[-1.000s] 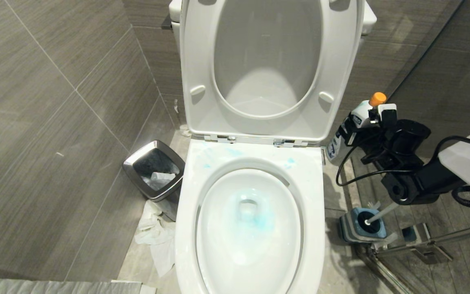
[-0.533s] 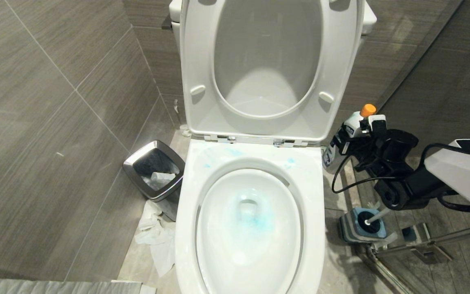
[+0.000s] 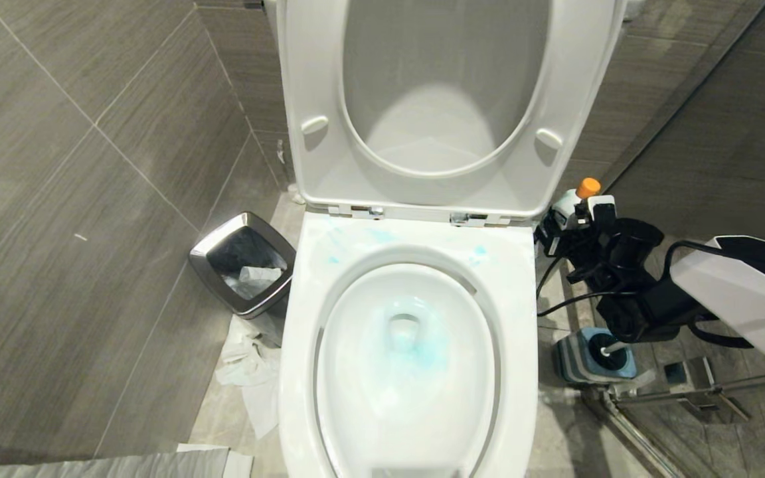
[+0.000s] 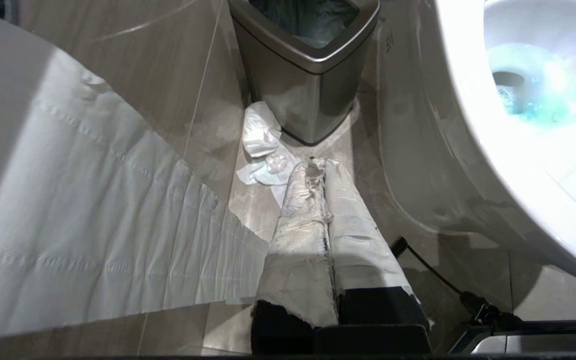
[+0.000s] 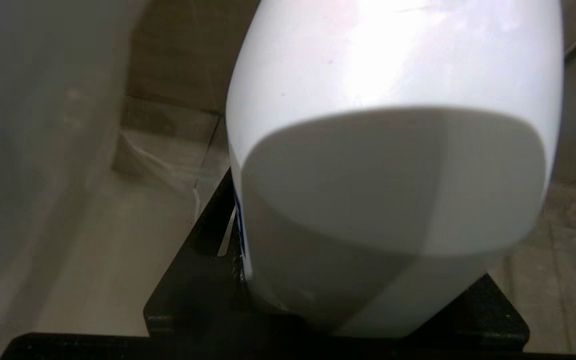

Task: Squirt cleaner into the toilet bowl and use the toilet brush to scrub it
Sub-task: Place the cleaning agent on the floor

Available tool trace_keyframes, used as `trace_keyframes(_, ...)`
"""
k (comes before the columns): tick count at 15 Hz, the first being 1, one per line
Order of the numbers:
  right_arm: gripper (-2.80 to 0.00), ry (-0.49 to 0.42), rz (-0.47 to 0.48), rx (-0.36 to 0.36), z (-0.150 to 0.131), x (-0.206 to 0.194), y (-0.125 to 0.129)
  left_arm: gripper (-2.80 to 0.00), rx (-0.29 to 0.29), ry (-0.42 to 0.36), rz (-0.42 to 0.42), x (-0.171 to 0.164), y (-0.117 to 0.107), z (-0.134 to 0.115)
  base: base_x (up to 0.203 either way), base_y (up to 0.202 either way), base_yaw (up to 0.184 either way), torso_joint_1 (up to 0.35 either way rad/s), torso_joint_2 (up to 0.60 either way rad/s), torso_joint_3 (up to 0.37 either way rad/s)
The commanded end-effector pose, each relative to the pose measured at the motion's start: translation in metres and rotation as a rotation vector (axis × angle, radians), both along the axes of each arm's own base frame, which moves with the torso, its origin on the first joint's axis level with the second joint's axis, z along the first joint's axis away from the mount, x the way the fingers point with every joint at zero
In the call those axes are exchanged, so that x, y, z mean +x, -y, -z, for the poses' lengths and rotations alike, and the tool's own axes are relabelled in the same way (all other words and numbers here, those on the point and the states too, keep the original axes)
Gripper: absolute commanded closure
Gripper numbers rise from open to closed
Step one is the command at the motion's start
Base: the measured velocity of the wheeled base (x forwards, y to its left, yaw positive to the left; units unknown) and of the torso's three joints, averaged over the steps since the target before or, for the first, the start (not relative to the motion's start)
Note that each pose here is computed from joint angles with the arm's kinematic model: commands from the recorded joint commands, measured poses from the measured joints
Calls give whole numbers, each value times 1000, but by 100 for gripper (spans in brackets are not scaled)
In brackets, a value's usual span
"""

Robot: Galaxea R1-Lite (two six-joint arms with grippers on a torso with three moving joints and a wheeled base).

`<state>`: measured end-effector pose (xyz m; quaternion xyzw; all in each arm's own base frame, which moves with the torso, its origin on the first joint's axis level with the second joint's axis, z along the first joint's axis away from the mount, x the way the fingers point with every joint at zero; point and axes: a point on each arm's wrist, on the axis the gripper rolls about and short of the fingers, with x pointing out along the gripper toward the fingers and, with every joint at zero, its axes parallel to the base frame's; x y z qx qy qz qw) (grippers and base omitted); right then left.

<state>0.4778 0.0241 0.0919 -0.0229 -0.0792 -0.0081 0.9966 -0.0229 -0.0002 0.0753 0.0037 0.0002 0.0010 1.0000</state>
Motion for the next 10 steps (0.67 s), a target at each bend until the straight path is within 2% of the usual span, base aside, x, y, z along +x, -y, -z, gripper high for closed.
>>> trace_keyframes(1,0,8,1,-1,4,5,0,0,0,-4,-1,0,0,0,0,0,0,2,3,-193)
trace_keyframes(10,0,30,0,-6,-15,19,0,0,0,-3,-1,0,0,0,0,0,0,4,2,-198)
